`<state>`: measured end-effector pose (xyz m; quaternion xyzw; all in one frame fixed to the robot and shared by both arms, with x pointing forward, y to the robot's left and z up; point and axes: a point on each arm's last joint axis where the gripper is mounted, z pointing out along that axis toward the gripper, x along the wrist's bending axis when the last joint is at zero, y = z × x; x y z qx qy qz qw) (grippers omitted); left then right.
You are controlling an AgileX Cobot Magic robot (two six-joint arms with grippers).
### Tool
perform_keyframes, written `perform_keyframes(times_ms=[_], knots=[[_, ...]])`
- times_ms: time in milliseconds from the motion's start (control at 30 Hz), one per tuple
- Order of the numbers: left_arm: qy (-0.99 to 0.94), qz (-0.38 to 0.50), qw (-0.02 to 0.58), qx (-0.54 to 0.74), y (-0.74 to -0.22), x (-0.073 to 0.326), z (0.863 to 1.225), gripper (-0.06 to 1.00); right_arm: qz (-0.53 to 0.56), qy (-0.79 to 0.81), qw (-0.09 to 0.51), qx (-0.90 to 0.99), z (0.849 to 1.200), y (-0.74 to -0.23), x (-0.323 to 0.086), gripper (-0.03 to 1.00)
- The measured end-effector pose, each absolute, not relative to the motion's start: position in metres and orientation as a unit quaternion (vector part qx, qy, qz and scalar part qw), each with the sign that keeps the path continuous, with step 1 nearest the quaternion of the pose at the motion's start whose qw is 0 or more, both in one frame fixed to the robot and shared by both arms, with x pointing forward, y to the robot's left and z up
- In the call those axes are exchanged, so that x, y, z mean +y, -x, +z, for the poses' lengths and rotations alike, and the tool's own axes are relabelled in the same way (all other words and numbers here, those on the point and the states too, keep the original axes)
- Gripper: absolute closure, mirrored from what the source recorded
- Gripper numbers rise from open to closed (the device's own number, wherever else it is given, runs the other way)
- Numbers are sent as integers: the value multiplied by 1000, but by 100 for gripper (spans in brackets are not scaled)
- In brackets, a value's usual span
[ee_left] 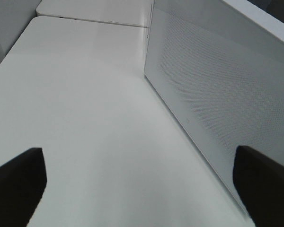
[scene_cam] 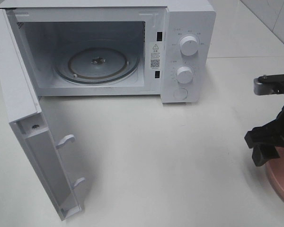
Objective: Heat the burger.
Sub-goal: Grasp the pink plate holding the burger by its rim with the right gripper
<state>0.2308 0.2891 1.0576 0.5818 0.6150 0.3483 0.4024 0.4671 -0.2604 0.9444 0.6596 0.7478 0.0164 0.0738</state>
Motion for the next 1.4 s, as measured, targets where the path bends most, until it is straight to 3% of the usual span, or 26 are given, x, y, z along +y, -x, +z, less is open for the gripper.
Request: perform_keyframes(times_ms=[633, 1167, 1333, 1400], knots=[[-582, 348, 402, 615, -231, 289, 1058, -5, 0, -659, 51, 751, 905, -473, -258, 20], [-582, 348, 402, 615, -231, 289, 1058, -5, -13, -664, 41, 746, 892, -475, -257, 21], [-582, 348, 402, 615, -231, 289, 1058, -5, -17, -667, 47, 743, 892, -475, -259, 31], [-582, 348, 402, 615, -231, 289, 1058, -5, -22, -670, 50, 740, 891, -475, -260, 45]])
